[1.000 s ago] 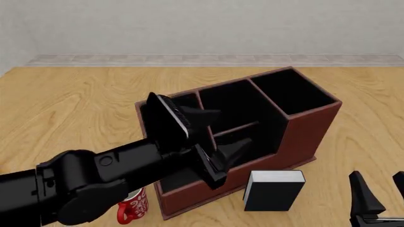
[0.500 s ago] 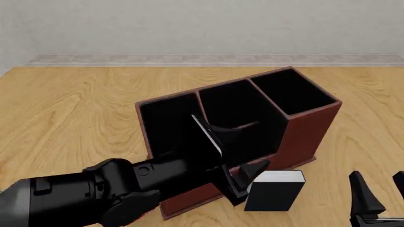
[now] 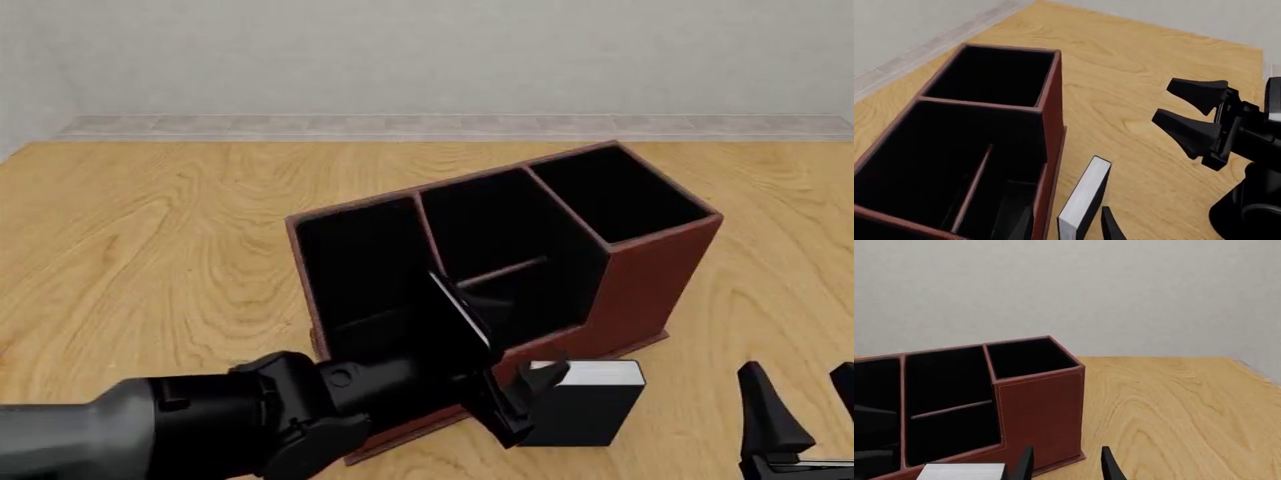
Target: Pick up the book and place it in the back compartment of the caddy.
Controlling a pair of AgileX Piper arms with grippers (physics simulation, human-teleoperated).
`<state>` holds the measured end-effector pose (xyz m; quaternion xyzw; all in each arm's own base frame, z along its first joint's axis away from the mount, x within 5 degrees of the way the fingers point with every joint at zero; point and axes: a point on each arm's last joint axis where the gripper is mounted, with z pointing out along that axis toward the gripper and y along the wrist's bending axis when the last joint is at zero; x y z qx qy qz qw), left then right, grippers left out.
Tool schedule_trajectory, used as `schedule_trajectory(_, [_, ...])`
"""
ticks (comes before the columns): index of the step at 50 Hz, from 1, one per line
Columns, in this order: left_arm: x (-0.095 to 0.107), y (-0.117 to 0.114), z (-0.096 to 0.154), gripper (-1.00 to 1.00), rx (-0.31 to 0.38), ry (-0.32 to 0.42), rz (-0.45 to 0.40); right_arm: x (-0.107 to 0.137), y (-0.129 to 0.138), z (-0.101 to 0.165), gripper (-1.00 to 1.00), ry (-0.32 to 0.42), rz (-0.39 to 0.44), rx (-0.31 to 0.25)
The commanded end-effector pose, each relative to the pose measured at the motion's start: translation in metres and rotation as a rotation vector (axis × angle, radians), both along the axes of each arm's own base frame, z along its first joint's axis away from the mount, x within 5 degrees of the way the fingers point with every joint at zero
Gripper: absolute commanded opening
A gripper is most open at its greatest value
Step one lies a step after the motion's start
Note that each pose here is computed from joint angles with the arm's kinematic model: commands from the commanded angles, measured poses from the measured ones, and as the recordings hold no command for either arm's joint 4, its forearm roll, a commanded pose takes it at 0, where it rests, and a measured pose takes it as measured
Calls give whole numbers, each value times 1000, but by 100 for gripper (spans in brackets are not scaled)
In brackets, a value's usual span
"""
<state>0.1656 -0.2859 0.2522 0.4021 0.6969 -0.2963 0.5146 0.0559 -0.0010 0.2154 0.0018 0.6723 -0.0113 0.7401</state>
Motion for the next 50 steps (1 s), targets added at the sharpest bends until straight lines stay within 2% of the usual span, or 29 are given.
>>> schedule_trajectory(1, [2,-1,-9,100,11,14,7,0,0,0,100,3,0,4])
schedule_trajectory(21, [-1,-10,-21,100,51,35,-14,0,0,0,100,-3,0,-3])
schedule_trajectory(35, [-4,-15,-42,100,86,58,-30,0,0,0,100,0,0,0])
schedule_trajectory(50, [-5,-20,-53,100,106,63,-41,0,0,0,100,2,0,3])
